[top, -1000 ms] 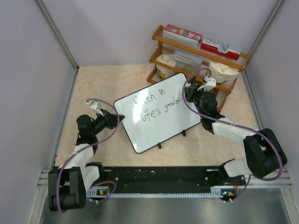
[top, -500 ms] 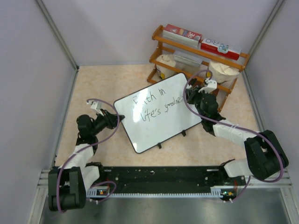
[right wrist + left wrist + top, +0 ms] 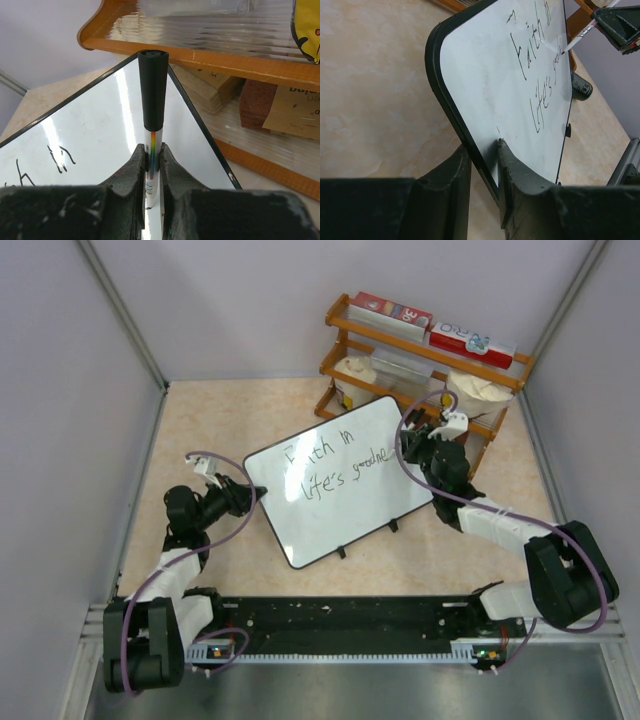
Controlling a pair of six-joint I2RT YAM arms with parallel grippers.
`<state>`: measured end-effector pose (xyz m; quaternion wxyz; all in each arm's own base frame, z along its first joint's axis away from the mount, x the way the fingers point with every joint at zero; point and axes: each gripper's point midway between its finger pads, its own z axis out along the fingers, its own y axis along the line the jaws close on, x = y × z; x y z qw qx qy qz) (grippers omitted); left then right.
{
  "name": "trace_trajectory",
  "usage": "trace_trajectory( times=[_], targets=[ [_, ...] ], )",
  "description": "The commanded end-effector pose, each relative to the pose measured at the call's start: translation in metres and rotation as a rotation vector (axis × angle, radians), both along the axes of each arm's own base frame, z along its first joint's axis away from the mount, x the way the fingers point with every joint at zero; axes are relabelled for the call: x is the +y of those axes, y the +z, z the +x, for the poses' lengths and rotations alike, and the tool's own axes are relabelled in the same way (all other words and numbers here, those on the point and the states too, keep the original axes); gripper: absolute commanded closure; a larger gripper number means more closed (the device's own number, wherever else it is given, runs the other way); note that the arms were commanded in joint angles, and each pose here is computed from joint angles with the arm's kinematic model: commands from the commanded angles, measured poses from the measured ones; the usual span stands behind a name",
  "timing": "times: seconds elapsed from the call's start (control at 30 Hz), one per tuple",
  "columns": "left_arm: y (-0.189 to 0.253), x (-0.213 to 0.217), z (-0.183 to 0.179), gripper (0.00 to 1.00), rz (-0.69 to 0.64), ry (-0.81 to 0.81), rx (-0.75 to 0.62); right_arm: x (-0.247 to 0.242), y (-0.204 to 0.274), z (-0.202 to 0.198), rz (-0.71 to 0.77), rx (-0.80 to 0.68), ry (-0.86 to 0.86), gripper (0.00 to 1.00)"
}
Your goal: Write a sentence on the whiteboard
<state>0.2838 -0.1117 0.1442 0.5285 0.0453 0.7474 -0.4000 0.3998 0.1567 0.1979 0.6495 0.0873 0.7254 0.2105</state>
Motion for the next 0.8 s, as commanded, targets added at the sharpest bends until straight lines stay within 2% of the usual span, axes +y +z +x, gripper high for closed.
trace_trajectory(
  times=[0.0,0.27,0.77],
  targets=[
    [-0.008,0.005,0.005,1.00,0.064,0.016,-0.018,-0.013,0.022,0.003,0.013,-0.050,-0.040,1.00],
    [-0.008,0.006,0.006,1.00,0.064,0.018,-0.018,-0.017,0.057,-0.004,0.061,-0.126,-0.042,1.00],
    [-0.009,0.005,0.005,1.00,0.063,0.015,-0.016,-0.014,0.059,0.024,0.019,-0.123,-0.064,1.00]
  ],
)
